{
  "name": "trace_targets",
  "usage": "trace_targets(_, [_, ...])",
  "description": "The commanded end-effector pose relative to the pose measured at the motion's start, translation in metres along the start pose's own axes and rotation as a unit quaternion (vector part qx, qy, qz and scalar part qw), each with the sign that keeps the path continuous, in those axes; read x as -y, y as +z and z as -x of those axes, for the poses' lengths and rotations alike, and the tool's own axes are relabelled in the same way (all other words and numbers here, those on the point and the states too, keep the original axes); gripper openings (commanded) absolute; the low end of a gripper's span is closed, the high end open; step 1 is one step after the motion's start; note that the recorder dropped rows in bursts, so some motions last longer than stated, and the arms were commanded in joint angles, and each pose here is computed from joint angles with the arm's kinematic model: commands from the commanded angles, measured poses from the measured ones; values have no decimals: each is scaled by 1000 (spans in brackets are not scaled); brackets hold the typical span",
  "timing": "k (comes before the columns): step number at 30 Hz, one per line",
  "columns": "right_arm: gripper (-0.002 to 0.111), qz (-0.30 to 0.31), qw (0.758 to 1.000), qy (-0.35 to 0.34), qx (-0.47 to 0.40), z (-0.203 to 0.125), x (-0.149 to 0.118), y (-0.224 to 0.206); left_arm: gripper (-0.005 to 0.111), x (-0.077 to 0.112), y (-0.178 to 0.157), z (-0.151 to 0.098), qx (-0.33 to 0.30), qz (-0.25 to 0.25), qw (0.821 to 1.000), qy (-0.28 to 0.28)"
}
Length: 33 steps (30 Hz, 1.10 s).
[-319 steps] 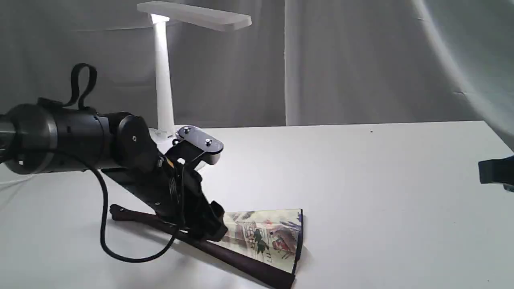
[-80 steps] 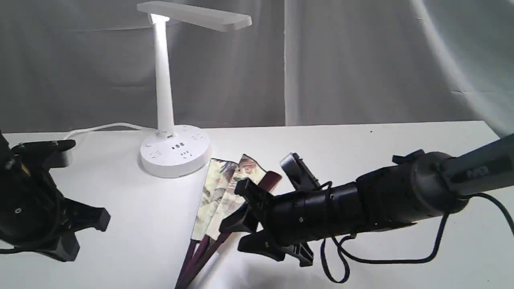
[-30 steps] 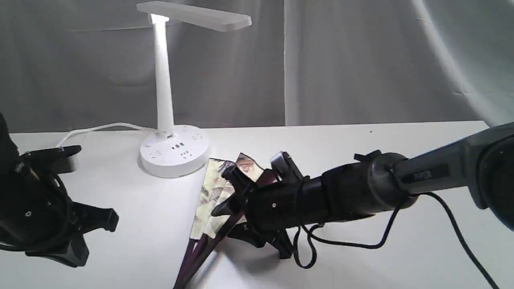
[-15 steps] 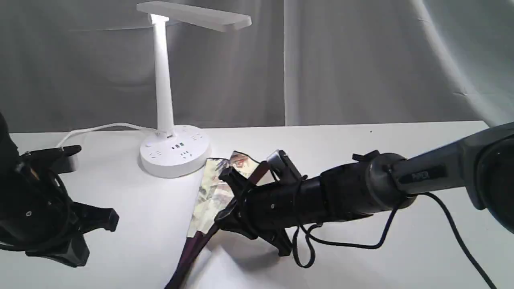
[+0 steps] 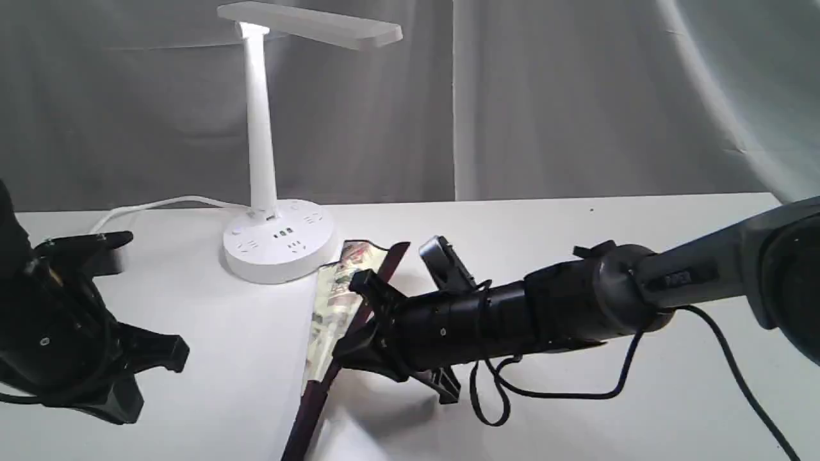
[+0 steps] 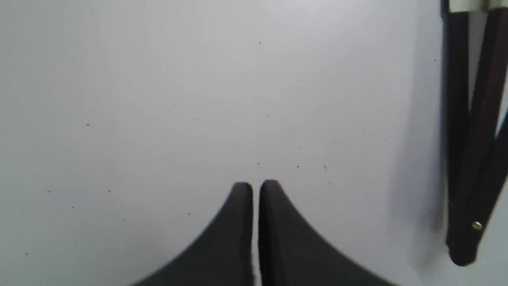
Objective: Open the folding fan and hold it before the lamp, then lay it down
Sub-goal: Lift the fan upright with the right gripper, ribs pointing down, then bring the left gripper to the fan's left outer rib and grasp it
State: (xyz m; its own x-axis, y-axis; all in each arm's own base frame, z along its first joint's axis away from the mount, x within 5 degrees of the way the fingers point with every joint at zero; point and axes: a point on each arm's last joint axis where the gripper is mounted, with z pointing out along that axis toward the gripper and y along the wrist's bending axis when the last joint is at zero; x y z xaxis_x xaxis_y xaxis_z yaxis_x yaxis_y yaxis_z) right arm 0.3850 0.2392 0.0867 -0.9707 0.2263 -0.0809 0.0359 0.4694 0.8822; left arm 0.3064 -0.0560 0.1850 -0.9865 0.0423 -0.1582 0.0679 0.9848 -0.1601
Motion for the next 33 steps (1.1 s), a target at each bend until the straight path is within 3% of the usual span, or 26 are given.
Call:
trace_targets(1, [0,43,999,-24,-23,3,-5,-13,2,2,-1,2,11,-11,1000,7])
trace_targets(7, [0,66,993,-92,-24,10,-34,-41,5,4,-1,2,13,-20,1000,13])
trace_targets(11, [0,114,986,-114,-43,10,-51,-58,5,5,-1,2,13,-26,1000,8])
trace_targets(19, [0,171,978,-108,-50,27,-46,-94,8,7,-1,2,14,-37,999,27])
trace_targets(29, [0,128,983,-111,-66,27,-24,-110,56,29,-7,13,80,-156,983,54])
trace_targets(33, [0,126,984,-112,-62,22,-18,-116,54,26,-6,14,92,-134,983,85])
